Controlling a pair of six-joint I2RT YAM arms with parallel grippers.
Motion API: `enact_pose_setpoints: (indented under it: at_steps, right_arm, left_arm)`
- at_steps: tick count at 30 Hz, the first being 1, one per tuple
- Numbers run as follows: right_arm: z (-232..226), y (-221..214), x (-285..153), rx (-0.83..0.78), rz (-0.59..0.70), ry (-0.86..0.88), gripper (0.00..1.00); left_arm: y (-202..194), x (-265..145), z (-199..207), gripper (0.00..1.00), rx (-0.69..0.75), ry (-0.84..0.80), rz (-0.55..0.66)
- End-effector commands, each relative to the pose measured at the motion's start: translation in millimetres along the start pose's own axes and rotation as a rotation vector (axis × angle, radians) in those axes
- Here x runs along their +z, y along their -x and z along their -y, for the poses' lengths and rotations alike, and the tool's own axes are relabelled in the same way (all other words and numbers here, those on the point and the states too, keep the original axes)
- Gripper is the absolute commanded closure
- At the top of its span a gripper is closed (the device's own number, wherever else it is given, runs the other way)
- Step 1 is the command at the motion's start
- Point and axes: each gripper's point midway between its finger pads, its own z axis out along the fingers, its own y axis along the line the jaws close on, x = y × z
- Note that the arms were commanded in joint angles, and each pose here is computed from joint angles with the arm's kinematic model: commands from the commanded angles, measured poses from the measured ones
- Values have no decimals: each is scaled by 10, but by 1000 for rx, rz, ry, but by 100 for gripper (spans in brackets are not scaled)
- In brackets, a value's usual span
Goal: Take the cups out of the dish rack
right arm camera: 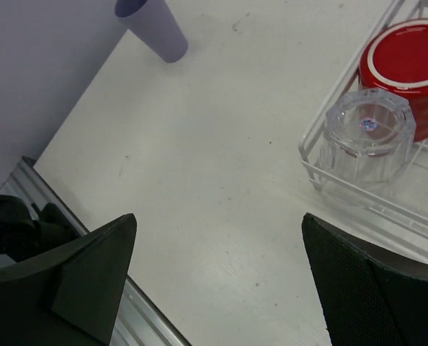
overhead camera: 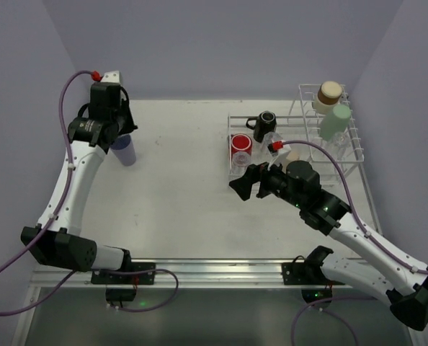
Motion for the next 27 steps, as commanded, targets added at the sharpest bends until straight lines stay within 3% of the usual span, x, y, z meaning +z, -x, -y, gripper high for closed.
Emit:
enact_pose_setpoints:
  at_steps: [1,3,14,27]
  right_arm:
    - [199,-193,-28,-52,-43,-67,1]
    - [195,-192,-30,-52,-49,-66,1]
    - [247,-297,77,-43,-81,-80,1]
    - [311,-346,159,-34,-96,-109,1]
  left_arm:
    - [6,-68,-433,100,49,107,-88]
    - [-71,87,-512,100,63,142,-152]
    - [-147,624,-507,100,91,151,-265]
    - [-412,938,-543,100,119,152,-376]
